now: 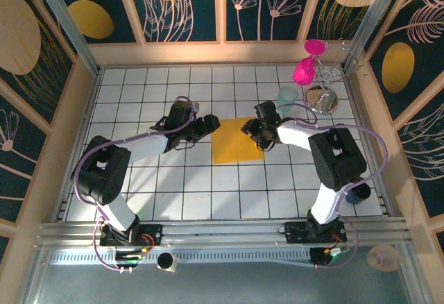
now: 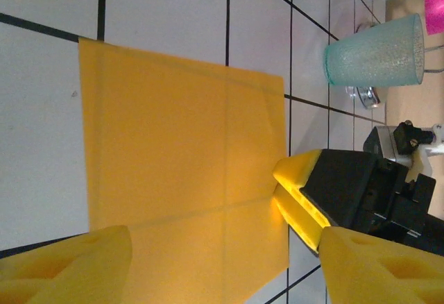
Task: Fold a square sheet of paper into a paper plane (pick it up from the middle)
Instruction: Move the square sheet of paper to the center of the table, then first fold in half a square sheet of paper at the center of the table.
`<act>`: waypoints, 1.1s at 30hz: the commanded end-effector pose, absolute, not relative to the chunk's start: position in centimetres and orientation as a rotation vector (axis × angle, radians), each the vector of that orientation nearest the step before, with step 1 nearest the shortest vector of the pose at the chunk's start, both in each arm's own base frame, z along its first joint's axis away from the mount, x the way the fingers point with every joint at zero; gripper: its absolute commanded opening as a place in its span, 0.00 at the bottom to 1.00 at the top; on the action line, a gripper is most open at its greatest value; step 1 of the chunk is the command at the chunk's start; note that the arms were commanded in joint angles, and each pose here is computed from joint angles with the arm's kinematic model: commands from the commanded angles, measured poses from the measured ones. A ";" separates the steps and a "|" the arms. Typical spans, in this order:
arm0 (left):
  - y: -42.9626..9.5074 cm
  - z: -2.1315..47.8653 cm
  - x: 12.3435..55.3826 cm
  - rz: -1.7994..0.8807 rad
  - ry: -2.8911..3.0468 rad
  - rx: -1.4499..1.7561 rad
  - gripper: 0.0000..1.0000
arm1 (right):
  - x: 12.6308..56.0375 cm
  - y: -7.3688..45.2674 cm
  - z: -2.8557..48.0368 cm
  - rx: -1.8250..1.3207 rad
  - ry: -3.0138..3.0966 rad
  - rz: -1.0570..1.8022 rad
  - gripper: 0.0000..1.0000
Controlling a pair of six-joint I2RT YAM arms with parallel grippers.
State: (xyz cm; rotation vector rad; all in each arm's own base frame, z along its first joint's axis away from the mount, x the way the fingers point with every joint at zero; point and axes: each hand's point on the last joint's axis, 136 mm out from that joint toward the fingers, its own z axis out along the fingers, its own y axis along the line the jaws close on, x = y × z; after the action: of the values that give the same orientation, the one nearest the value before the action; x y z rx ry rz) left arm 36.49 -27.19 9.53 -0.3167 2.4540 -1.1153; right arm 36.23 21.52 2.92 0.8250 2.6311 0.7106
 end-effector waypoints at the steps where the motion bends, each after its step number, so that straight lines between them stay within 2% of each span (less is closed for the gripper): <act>1: -27.0 7.8 35.2 -1.108 2.528 -0.376 0.70 | 34.4 23.2 1.1 1.089 2.645 0.813 0.63; 4: -27.4 7.8 34.8 -1.132 2.541 -0.377 0.66 | 35.9 24.5 3.6 1.035 2.585 0.908 0.62; 8: -27.4 6.2 34.2 -1.113 2.589 -0.398 0.64 | 37.1 23.7 5.9 0.825 2.561 0.866 0.60; 16: -28.4 5.0 34.2 -1.134 2.629 -0.365 0.64 | 36.9 21.8 4.8 0.507 2.670 0.761 0.56; 24: -29.3 5.6 36.1 -1.102 2.615 -0.319 0.65 | 38.3 22.4 4.8 0.395 2.672 0.781 0.46; 33: -28.9 4.0 36.8 -1.022 2.654 -0.329 0.69 | 38.7 22.2 2.8 0.392 2.718 0.750 0.47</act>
State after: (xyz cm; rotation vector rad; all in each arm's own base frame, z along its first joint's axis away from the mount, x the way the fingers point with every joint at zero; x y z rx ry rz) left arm 37.14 -29.18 5.48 -0.3261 2.5984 -1.0777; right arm 38.47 22.40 3.15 0.4140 2.6980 0.7575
